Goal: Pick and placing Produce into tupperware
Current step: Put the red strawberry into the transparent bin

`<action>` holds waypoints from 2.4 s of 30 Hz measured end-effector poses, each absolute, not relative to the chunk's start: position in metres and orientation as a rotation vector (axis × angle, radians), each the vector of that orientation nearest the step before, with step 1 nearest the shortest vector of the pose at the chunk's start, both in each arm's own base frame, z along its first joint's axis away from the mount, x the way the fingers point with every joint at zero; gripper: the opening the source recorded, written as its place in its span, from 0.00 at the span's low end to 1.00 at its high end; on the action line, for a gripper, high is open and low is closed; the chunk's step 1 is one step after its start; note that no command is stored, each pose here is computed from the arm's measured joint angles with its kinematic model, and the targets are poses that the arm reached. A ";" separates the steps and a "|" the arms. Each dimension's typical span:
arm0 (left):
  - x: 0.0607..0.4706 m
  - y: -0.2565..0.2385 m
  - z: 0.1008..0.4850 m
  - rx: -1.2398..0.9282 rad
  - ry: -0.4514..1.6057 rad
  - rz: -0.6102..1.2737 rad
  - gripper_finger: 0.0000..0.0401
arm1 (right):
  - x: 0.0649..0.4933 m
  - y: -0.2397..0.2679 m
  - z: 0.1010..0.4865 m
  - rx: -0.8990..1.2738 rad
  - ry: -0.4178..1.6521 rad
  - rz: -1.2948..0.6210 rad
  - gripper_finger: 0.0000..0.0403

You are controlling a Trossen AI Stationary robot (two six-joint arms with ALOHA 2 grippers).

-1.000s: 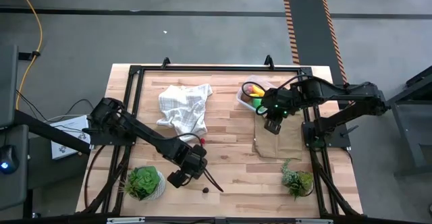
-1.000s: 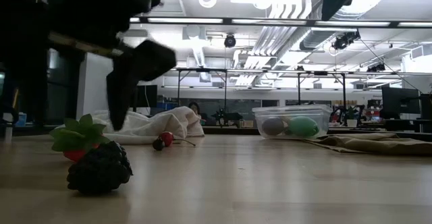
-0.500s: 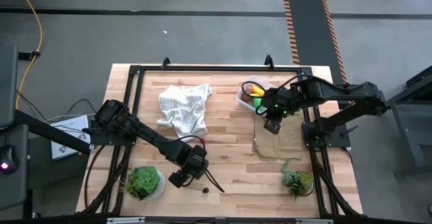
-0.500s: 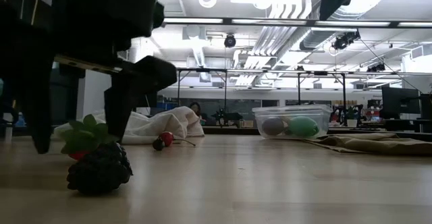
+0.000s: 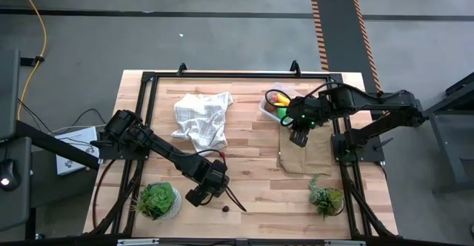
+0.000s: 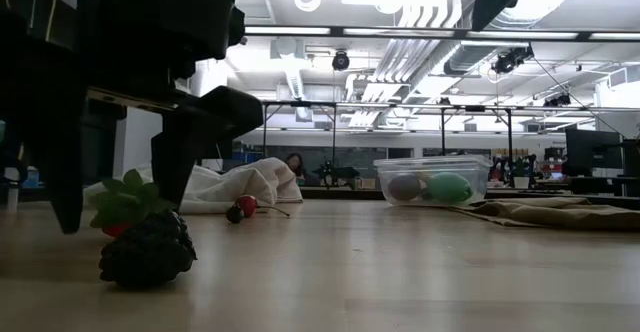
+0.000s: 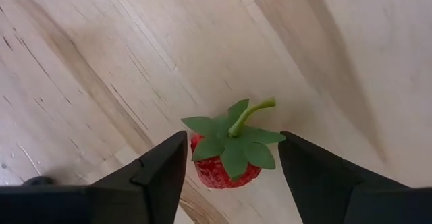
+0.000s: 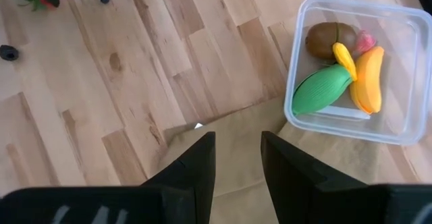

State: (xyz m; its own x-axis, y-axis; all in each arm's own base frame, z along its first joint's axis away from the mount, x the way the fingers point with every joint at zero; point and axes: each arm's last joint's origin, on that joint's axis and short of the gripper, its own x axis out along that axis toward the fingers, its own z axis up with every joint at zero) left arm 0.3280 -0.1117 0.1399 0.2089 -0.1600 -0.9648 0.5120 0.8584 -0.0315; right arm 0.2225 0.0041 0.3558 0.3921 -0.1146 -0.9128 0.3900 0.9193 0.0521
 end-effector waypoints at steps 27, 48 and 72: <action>0.328 -0.112 0.140 0.269 1.293 -0.450 0.38 | 0.223 0.004 0.356 0.273 1.119 -0.325 0.27; 0.350 -0.085 0.169 0.199 1.299 -0.349 0.36 | 0.224 -0.001 0.357 0.212 1.083 -0.416 0.27; 0.414 0.026 0.331 0.069 0.813 -0.029 0.36 | 0.120 -0.026 0.425 0.240 0.570 -0.501 0.27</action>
State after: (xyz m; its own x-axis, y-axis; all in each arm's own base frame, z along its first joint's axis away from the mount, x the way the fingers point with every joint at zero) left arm 0.4143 0.0263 0.3313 0.6872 0.0010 -0.7264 0.0521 0.9973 0.0507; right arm 0.1202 -0.0259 0.4249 0.7270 -0.3851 -0.5685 0.5148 0.8536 0.0802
